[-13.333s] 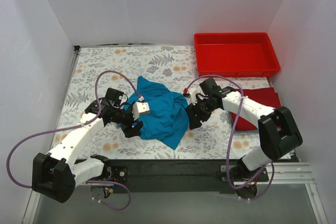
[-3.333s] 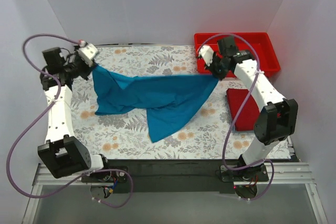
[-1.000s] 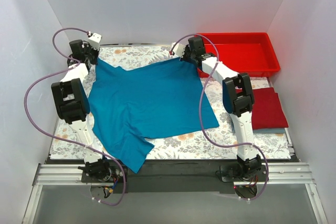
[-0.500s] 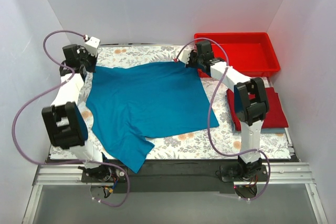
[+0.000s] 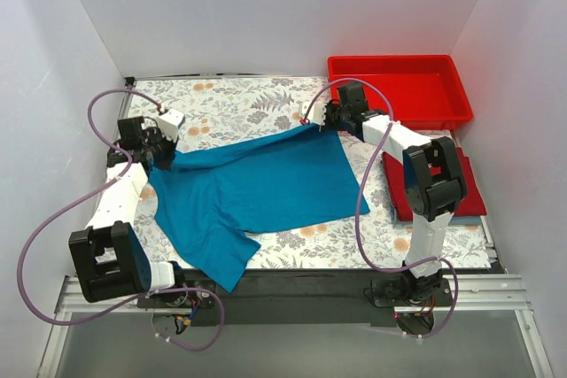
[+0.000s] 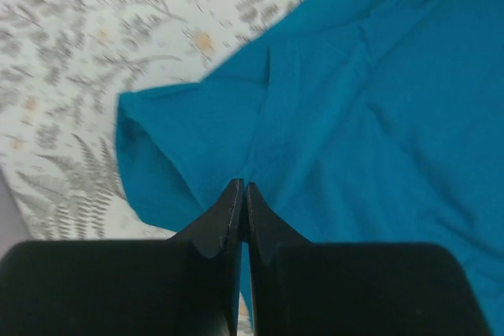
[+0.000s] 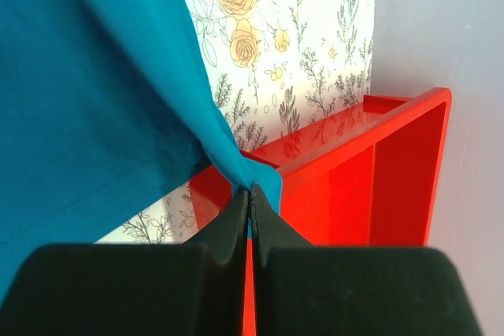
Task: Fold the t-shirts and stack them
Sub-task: Fold the tshirt
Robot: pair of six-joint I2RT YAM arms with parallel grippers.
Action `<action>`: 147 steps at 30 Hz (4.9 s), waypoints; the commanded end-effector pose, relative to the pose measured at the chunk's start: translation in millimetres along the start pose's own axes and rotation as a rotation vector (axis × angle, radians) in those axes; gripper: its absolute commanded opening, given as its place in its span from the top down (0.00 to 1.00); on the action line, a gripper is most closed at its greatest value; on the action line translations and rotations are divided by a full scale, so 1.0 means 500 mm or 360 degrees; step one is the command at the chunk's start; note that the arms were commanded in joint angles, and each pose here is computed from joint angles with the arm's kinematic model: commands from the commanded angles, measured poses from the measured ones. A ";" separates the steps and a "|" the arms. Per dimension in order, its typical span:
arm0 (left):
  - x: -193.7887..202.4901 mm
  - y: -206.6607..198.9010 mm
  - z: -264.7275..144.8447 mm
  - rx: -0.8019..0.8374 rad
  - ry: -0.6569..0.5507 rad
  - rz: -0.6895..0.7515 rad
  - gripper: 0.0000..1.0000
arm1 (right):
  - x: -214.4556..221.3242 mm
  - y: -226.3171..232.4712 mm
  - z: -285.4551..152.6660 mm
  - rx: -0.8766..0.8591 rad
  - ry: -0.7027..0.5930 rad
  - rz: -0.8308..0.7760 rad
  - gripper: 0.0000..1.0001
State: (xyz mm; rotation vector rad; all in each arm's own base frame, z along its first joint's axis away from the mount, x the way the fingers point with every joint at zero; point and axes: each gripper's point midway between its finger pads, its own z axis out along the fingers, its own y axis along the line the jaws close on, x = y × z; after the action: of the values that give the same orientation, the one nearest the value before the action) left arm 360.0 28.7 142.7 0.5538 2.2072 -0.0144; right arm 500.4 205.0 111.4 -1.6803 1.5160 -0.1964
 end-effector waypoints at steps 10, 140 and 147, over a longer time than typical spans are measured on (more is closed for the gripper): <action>0.122 -0.100 -0.033 0.0142 0.0220 -0.0054 1.00 | 0.036 0.008 0.010 -0.0015 0.0036 -0.0123 0.99; 0.224 -0.160 -0.002 0.0329 0.0873 0.0009 0.78 | 0.099 0.068 0.035 -0.0175 0.0286 -0.0138 0.99; 0.232 -0.155 0.031 0.0225 0.0905 0.0052 0.75 | 0.099 0.068 0.036 -0.0175 0.0286 -0.0140 0.99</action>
State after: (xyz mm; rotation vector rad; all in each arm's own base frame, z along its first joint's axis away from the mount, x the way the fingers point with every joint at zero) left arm 265.9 -5.9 34.2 0.7724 2.7880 -0.0736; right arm 491.5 169.7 50.7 -1.8572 1.6232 -0.3065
